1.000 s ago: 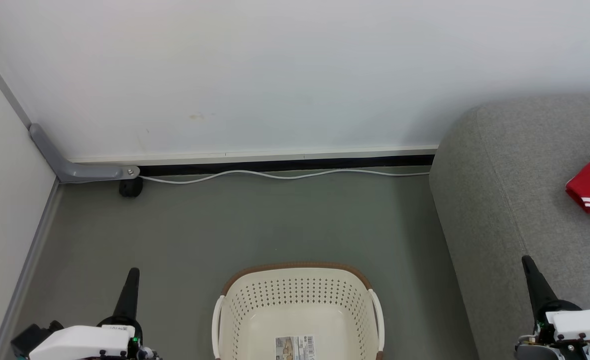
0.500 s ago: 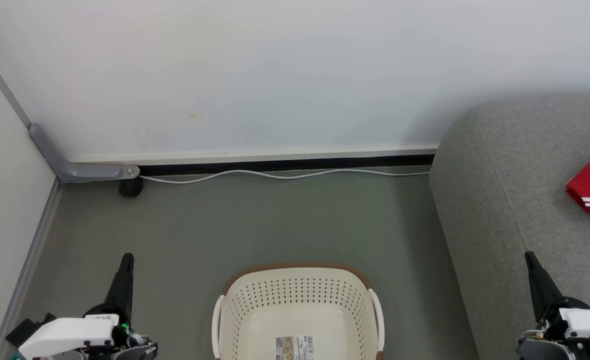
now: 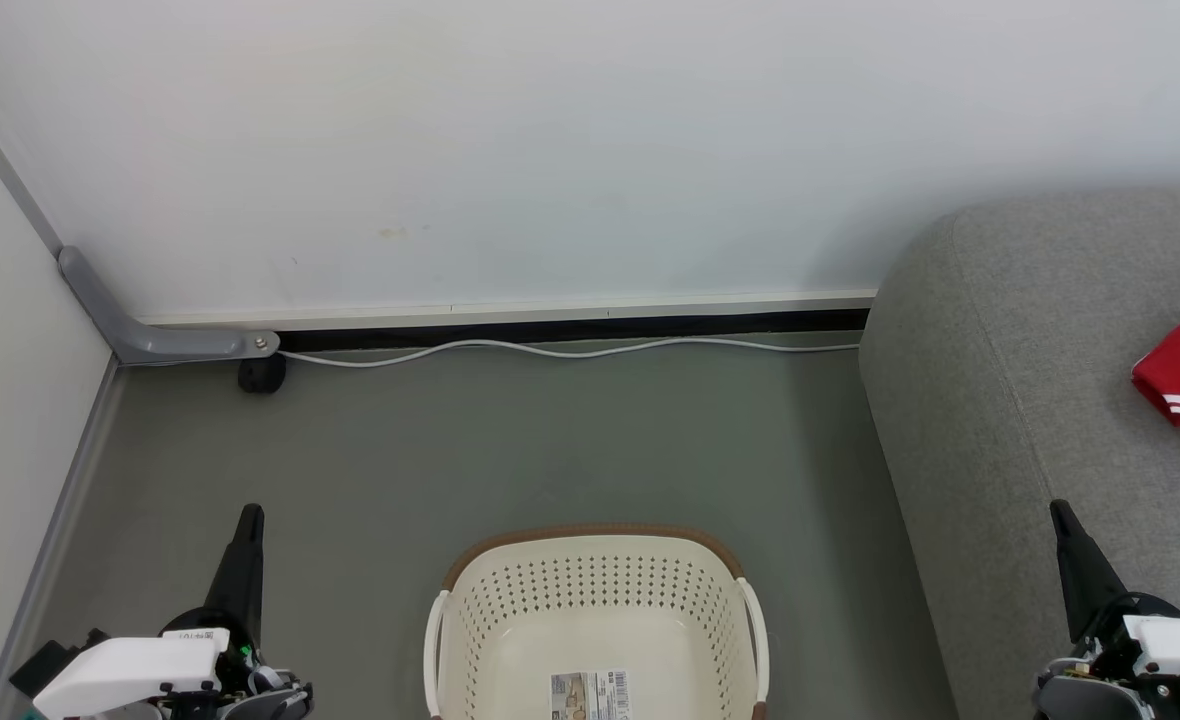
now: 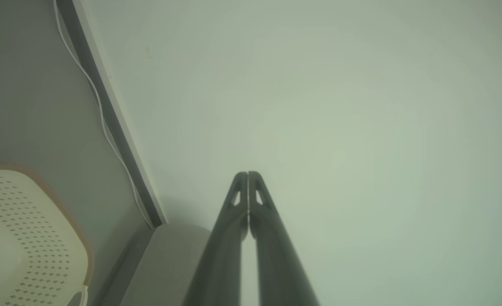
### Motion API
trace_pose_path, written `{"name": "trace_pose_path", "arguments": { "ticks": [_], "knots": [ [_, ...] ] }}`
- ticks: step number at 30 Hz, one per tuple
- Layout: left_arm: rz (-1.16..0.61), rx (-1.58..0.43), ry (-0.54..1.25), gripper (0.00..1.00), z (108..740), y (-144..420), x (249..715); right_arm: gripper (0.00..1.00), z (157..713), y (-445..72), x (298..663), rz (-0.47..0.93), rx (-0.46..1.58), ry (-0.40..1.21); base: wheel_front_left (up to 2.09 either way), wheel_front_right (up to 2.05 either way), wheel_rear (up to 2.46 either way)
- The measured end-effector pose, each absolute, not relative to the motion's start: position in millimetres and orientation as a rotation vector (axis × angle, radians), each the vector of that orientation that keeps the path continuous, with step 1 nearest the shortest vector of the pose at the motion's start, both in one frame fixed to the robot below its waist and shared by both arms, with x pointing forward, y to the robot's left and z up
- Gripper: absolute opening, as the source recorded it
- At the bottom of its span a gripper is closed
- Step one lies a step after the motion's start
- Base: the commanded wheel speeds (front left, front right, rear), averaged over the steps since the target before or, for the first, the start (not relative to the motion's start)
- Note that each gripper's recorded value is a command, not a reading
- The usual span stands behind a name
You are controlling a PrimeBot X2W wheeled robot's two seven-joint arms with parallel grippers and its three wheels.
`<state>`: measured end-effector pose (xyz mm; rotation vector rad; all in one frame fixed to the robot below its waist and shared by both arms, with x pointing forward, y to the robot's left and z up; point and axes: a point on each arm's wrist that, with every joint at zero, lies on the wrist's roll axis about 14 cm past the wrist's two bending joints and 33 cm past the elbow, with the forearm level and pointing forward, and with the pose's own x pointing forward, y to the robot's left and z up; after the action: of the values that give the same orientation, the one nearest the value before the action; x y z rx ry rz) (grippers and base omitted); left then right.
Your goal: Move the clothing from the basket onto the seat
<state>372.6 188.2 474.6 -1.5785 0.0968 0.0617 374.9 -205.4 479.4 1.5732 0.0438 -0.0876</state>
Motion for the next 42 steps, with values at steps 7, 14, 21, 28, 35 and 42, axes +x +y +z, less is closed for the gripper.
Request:
{"name": "trace_pose_path", "arguments": {
  "ticks": [7, 14, 21, 28, 35, 42],
  "knots": [
    [0.062, -1.579, 0.097, 0.0, 474.6, 188.2, 372.6, 0.0, 479.5, -205.5, 374.9, -0.088, 1.573, 0.044, 0.0, 0.0, 0.0],
    [0.062, -1.579, 0.097, 0.0, 474.6, 188.2, 372.6, 0.0, 479.5, -205.5, 374.9, -0.088, 1.573, 0.044, 0.0, 0.0, 0.0],
    [0.062, -1.579, 0.097, 0.0, 474.7, 188.2, 372.6, 0.0, 479.5, -205.5, 374.9, -0.088, 1.573, 0.043, 0.0, 0.0, 0.0],
    [0.062, -1.579, 0.097, 0.0, 474.6, 188.2, 372.6, 0.0, 479.5, -205.5, 374.9, -0.088, 1.573, 0.044, 0.0, 0.0, 0.0],
    [0.062, -1.579, 0.097, 0.0, 474.6, 188.2, 372.6, 0.0, 479.5, -205.5, 374.9, -0.088, 1.573, 0.043, 0.0, 0.0, 0.0],
    [0.061, -1.579, 0.097, 0.0, 474.7, 188.2, 372.6, 0.0, 479.6, -205.5, 374.9, -0.087, 1.573, 0.043, 0.0, 0.0, 0.0]
  ]
}}
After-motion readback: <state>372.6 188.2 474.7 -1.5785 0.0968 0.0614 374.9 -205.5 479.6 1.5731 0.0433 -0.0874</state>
